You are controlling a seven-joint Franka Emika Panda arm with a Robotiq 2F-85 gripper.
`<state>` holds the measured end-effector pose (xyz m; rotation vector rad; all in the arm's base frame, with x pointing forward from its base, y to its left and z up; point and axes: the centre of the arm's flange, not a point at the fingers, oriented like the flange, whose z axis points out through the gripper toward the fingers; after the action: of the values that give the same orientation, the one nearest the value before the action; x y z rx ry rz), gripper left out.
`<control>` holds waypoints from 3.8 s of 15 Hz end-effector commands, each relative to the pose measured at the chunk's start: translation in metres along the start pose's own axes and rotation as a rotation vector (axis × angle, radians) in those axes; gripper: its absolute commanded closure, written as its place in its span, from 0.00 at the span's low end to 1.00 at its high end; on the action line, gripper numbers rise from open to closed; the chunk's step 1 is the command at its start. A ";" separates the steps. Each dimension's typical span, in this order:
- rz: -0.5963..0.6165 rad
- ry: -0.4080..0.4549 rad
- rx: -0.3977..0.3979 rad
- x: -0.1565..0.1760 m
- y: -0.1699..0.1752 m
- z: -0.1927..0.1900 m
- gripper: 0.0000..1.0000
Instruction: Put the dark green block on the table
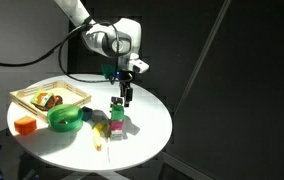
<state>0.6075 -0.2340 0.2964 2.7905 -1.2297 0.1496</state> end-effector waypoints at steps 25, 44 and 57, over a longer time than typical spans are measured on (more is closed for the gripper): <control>0.000 -0.073 -0.034 -0.003 -0.011 0.027 0.00; -0.010 -0.087 -0.050 -0.003 -0.012 0.047 0.00; -0.052 -0.092 -0.053 -0.007 -0.013 0.044 0.70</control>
<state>0.6117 -0.2259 0.2422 2.7865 -1.1908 -0.0069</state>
